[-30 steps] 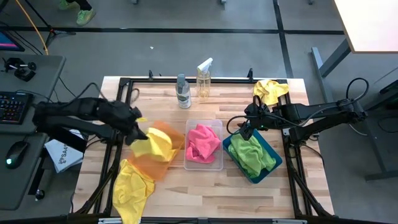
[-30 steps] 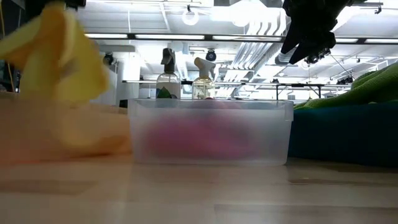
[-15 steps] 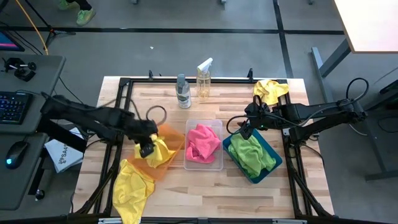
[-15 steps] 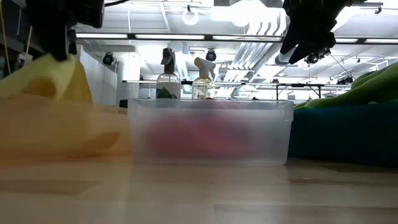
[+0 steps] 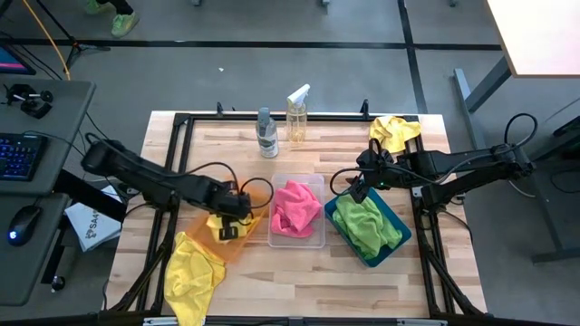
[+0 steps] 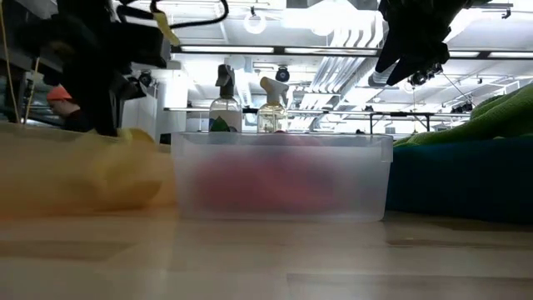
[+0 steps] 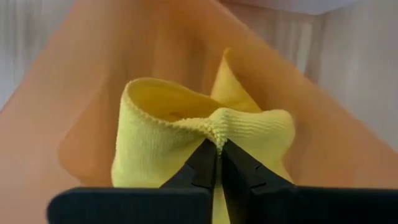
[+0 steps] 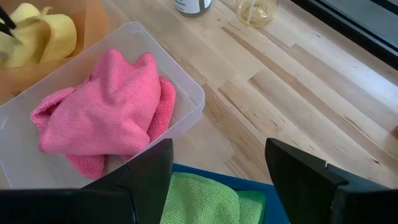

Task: Sort microfiber towel by color & place in baskets
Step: Put the top left yellow microfiber towel into the orange bin, then put the bottom yellow microfiber towel into the orange bin

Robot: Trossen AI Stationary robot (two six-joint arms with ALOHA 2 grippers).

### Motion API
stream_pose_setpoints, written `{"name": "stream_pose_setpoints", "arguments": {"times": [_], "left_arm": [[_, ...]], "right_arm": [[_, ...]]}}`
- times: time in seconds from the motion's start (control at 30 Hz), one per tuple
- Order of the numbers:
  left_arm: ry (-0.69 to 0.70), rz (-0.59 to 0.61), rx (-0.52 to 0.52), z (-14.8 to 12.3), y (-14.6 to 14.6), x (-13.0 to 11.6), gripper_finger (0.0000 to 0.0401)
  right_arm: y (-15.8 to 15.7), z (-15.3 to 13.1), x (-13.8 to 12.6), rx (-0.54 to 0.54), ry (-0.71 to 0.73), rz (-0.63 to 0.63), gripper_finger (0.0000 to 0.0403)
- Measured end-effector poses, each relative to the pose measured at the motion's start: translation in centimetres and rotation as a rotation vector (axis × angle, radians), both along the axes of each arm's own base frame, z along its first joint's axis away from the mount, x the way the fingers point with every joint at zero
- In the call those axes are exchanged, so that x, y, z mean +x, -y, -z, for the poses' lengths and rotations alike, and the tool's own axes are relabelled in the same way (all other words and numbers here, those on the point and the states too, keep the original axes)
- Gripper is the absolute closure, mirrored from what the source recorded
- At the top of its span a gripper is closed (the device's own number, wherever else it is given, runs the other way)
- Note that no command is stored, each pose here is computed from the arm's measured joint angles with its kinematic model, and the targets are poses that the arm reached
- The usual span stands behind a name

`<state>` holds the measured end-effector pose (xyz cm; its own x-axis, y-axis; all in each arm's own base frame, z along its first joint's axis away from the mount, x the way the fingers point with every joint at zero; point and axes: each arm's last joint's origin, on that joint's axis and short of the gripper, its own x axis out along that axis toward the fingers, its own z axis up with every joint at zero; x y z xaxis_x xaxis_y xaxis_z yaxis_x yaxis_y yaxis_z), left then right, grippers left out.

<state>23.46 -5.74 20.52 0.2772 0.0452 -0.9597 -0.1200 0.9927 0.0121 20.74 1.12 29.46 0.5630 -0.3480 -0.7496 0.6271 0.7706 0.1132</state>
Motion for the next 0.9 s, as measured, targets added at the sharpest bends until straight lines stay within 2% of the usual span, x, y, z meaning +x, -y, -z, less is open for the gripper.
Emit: {"name": "stream_pose_setpoints", "arguments": {"times": [0.17, 0.4, 0.6, 0.7, 0.9], "left_arm": [[-0.011, -0.007, -0.079, -0.2, -0.5, 0.0, 0.0352], [0.025, 0.011, -0.199, -2.2, -1.1, -1.4, 0.0257], [0.039, -0.098, -0.316, -4.4, -1.2, -3.8, 0.0187], [0.057, -0.125, -0.371, -5.2, -0.5, -4.8, 0.0169], [0.038, -0.118, -0.393, -5.4, 1.5, -5.6, 0.0165]], "right_arm": [[0.0, 0.0, 0.0, 0.002, 0.001, 0.002, 0.0151], [0.0, 0.0, 0.0, 0.004, 0.002, 0.005, 0.0151], [0.0, 0.0, 0.0, 0.004, 0.002, 0.005, 0.0151], [0.0, 0.0, 0.0, -0.007, 0.003, 0.010, 0.0151], [0.1, 0.0, 0.0, -0.032, 0.005, 0.027, 0.0151]]}}
